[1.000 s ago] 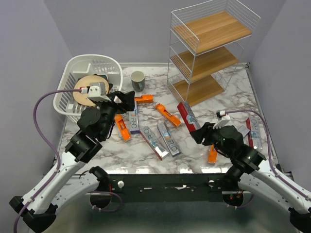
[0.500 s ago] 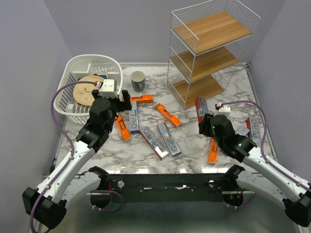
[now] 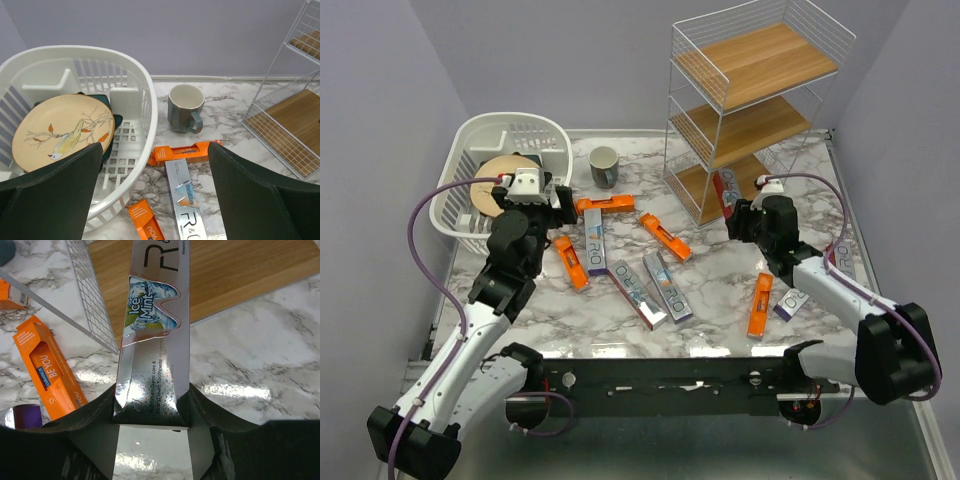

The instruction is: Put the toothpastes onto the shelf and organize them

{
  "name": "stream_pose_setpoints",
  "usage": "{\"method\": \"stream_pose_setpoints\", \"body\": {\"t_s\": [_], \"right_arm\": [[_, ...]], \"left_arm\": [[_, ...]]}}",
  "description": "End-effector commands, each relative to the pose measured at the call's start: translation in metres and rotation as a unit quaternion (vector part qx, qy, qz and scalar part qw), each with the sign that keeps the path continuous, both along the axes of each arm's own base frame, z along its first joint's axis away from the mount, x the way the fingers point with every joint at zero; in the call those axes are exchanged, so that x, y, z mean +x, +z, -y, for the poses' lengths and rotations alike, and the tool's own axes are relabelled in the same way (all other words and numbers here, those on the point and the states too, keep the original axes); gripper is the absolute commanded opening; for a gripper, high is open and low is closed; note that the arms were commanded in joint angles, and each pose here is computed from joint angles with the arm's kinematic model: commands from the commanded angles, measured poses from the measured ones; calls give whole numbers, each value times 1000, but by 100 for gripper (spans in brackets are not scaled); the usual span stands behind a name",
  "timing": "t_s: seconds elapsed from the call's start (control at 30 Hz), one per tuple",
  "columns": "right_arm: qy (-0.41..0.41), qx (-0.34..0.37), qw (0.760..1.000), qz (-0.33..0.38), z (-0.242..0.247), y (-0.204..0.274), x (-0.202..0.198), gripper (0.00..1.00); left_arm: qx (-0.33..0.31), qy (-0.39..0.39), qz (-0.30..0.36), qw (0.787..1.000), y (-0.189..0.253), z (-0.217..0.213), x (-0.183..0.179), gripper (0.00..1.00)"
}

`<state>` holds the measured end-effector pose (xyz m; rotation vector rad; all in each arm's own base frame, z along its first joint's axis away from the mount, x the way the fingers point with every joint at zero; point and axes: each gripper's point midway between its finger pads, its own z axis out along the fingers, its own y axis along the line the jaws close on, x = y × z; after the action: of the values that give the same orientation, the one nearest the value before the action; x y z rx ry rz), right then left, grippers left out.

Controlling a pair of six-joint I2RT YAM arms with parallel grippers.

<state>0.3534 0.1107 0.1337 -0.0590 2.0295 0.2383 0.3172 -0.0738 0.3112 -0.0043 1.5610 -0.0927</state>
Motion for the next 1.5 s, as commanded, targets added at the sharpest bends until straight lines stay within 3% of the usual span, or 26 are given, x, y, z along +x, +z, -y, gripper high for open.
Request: {"method": "stream_pose_setpoints", "body": {"t_s": [0.0, 0.23, 0.53, 0.83, 0.87, 0.97, 1.23, 1.47], "right_arm": [[97, 24, 993, 59, -36, 24, 36, 33], [131, 27, 991, -4, -54, -11, 49, 36], [112, 20, 990, -85, -52, -52, 53, 56], [85, 20, 992, -94, -44, -56, 48, 69], [84, 20, 992, -95, -43, -56, 47, 74], [71, 31, 992, -96, -41, -52, 42, 76], [-29, 157, 984, -78, -32, -30, 14, 75], [-132, 327, 930, -105, -34, -39, -5, 67]], "left_arm": [[-13, -4, 20, 1000, 9, -3, 2, 99], [-11, -10, 15, 1000, 6, -4, 5, 99], [-12, -14, 10, 1000, 3, -2, 7, 99], [-12, -16, 6, 1000, 1, -2, 8, 99], [-13, -18, 6, 1000, 1, -1, 8, 99], [-13, -20, 3, 1000, -1, 0, 8, 99], [-13, -22, 1, 1000, -1, 1, 9, 99], [-17, -24, -1, 1000, -2, 2, 9, 99]]}}
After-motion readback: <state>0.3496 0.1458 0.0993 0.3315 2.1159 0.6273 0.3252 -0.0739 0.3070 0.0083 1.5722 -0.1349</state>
